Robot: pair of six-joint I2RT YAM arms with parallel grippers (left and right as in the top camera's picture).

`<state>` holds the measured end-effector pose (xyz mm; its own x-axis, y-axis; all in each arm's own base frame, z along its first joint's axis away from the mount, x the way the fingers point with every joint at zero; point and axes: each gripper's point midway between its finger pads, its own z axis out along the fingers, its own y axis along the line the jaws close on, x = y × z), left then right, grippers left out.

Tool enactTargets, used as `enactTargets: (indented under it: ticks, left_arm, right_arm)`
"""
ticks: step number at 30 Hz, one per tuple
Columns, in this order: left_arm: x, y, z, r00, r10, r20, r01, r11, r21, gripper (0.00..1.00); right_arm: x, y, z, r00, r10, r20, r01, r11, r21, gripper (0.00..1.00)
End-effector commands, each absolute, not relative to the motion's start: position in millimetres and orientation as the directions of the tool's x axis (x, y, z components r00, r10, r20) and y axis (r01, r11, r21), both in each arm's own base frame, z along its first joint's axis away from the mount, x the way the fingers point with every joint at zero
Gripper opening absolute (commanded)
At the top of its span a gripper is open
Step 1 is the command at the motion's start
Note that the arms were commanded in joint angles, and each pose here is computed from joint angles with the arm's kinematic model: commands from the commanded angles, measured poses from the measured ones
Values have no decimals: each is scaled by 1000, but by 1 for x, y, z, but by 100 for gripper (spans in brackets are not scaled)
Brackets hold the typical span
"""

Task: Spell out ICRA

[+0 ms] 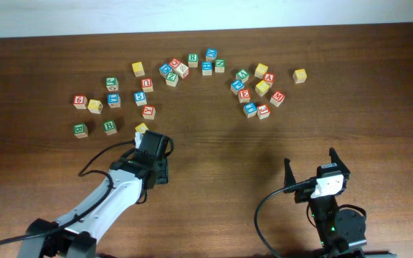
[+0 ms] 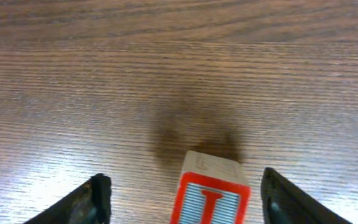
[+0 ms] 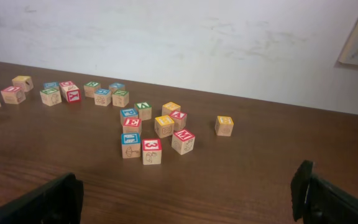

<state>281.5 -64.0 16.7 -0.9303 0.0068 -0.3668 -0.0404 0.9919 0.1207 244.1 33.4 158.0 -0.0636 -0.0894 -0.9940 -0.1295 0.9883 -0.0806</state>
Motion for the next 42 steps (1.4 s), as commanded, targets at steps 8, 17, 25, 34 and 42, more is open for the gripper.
enactTargets:
  ticks: [8, 17, 25, 34, 42]
  left_arm:
    - [283, -75, 18, -934, 15, -357, -14, 997, 77, 36]
    - [291, -68, 22, -919, 6, -394, -42, 993, 113, 26]
    - [299, -48, 23, -911, -52, -410, -106, 988, 109, 17]
    - [301, -41, 23, -918, 61, -391, -1, 988, 157, 22]
    - [299, -49, 22, -922, 61, -382, 17, 993, 117, 29]
  right_arm:
    - [244, 32, 155, -71, -78, -994, -123, 990, -69, 98]
    - [244, 32, 155, -71, -78, -994, -123, 990, -69, 98]
    - [244, 32, 155, -71, -78, -994, -123, 990, -69, 98]
    - [244, 32, 155, -71, -78, -994, -123, 990, -69, 98]
    - [244, 32, 155, -71, -78, -994, -123, 990, -69, 98]
